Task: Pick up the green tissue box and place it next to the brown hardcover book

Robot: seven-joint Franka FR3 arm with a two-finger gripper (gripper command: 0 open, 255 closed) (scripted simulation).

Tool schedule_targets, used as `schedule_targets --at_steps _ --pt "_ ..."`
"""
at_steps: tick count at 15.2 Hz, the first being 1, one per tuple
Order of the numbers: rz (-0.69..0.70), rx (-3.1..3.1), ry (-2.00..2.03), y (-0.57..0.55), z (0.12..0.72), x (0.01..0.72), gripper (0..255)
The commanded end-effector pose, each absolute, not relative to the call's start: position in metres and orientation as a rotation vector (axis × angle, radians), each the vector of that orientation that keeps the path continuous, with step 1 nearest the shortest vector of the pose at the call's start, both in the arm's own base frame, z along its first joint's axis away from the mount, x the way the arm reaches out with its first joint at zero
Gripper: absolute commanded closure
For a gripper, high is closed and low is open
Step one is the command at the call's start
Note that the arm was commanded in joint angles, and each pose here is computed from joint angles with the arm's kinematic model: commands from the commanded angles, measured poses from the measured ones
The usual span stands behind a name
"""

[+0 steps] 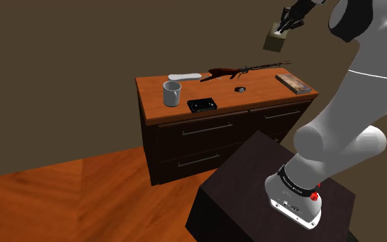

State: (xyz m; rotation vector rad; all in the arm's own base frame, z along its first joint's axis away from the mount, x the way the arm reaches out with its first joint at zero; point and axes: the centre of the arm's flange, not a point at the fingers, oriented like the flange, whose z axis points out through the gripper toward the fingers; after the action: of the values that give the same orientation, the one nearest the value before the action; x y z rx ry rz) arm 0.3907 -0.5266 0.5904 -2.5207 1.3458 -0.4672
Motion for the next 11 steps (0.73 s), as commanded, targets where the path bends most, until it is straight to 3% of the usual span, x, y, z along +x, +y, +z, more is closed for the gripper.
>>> schedule_targets --at_steps 1,11 --pt "-0.467 -2.522 1.343 -0.552 0.590 0.377 255" --pt "-0.467 -2.522 1.343 -0.589 0.554 0.362 255"
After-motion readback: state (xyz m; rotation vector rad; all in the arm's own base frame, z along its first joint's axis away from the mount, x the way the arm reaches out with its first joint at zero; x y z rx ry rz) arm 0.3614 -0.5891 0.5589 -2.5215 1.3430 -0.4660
